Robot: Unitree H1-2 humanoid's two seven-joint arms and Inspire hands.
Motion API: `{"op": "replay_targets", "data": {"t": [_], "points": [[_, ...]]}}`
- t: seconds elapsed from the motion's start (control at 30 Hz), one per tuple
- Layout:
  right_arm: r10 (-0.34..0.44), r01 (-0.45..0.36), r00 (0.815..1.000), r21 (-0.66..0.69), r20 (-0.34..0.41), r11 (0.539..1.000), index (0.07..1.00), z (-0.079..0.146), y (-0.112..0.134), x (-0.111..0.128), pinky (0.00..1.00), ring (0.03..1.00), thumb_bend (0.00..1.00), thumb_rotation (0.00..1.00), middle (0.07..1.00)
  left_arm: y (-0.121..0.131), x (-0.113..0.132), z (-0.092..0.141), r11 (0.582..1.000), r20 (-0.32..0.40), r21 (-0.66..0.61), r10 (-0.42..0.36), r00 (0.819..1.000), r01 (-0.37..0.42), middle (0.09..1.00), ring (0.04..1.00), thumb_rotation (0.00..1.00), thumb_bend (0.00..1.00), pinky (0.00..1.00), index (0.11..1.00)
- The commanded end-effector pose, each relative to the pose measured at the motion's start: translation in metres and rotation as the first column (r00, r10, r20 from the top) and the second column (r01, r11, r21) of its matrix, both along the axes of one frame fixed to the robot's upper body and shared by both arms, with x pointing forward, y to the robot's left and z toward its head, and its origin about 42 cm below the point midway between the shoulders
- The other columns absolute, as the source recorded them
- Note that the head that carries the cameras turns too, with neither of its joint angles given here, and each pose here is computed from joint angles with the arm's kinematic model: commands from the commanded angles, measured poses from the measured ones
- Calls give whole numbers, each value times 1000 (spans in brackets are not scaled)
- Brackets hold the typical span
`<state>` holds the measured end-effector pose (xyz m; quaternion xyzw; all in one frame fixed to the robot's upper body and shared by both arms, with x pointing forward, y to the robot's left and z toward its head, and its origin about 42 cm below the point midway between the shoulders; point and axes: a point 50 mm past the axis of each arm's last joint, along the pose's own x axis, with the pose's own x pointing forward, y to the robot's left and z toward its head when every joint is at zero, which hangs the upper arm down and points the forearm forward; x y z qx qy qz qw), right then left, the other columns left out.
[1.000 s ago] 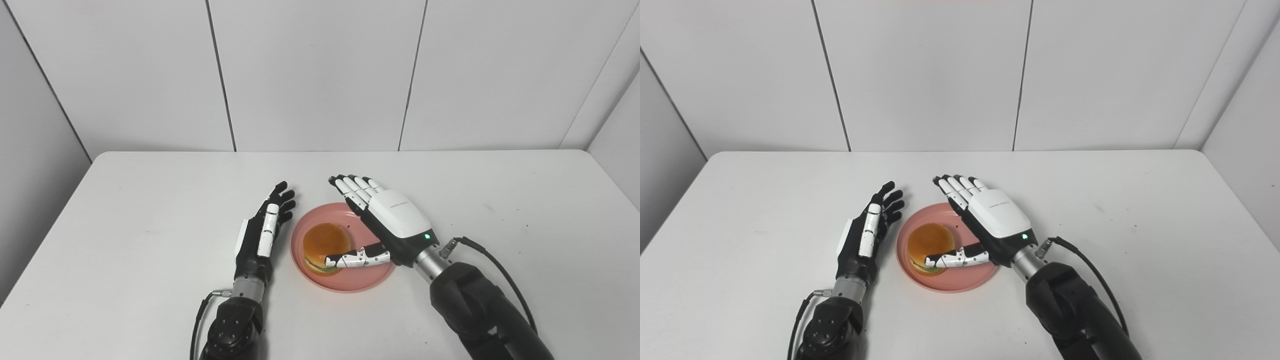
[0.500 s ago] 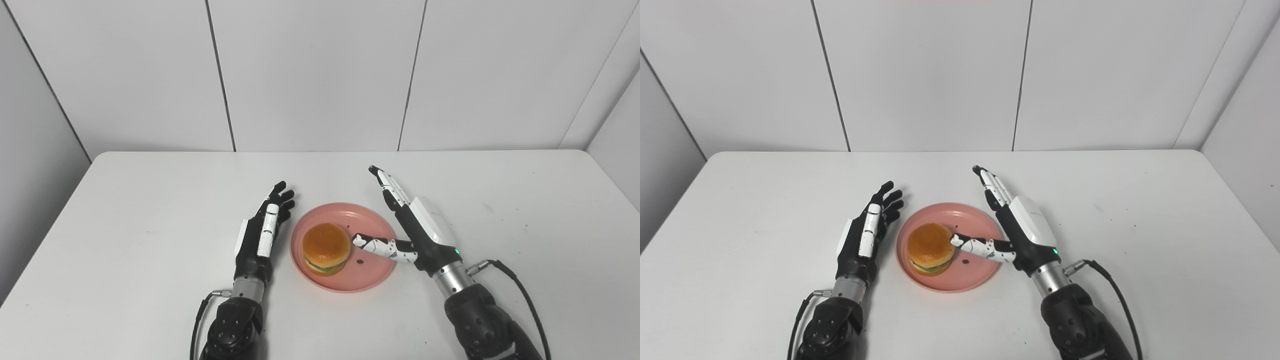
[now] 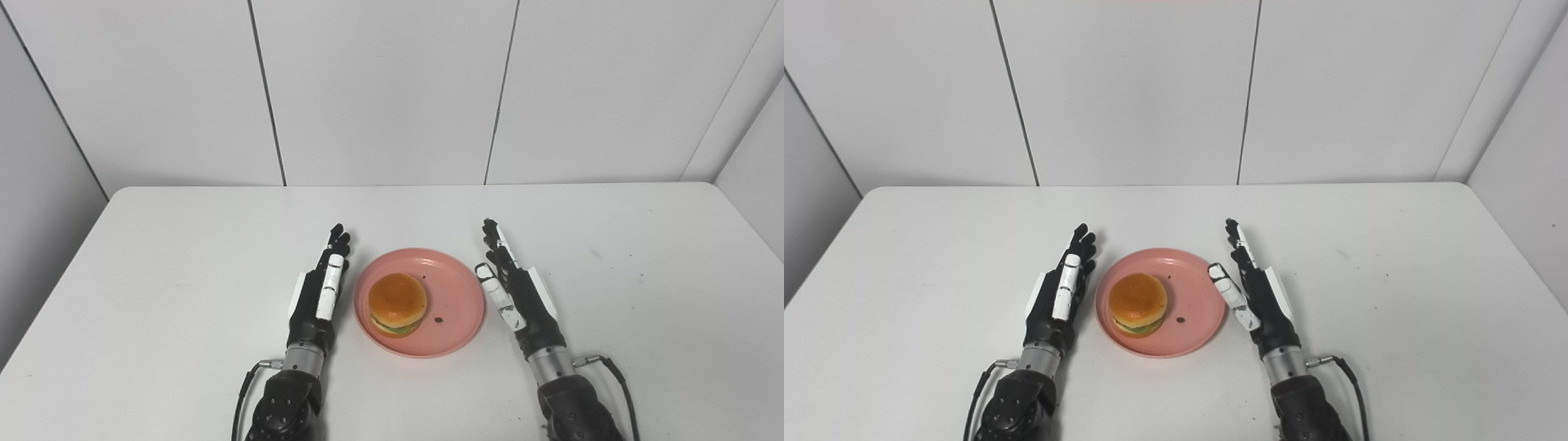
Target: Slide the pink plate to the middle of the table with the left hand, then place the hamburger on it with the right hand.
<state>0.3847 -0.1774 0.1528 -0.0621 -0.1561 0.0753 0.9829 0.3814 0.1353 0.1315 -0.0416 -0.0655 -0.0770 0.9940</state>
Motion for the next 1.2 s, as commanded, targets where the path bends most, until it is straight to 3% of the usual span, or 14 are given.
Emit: {"op": "replay_targets", "data": {"t": [0.0, 0.33, 0.77, 1.17], "points": [[12, -15, 999, 74, 41, 997, 1000, 0, 4, -1, 1000, 1000, 618, 996, 1000, 9, -29, -42, 1000, -109, 17, 15, 994, -13, 1000, 1000, 1000, 636, 1000, 1000], [19, -20, 1000, 237, 7, 971, 1000, -3, 11, -3, 1000, 1000, 549, 973, 1000, 14, -34, -46, 1000, -112, 7, 19, 993, -18, 1000, 1000, 1000, 674, 1000, 1000], [-1, 20, 998, 278, -68, 960, 1000, -21, 15, -1, 1000, 1000, 555, 935, 1000, 19, -29, -48, 997, -110, -56, 36, 993, -43, 1000, 1000, 1000, 631, 1000, 1000], [-23, 47, 995, 262, -93, 964, 1000, -20, 18, -4, 1000, 1000, 562, 927, 1000, 24, -25, -47, 994, -90, -92, 52, 995, -61, 1000, 1000, 1000, 613, 1000, 1000]]}}
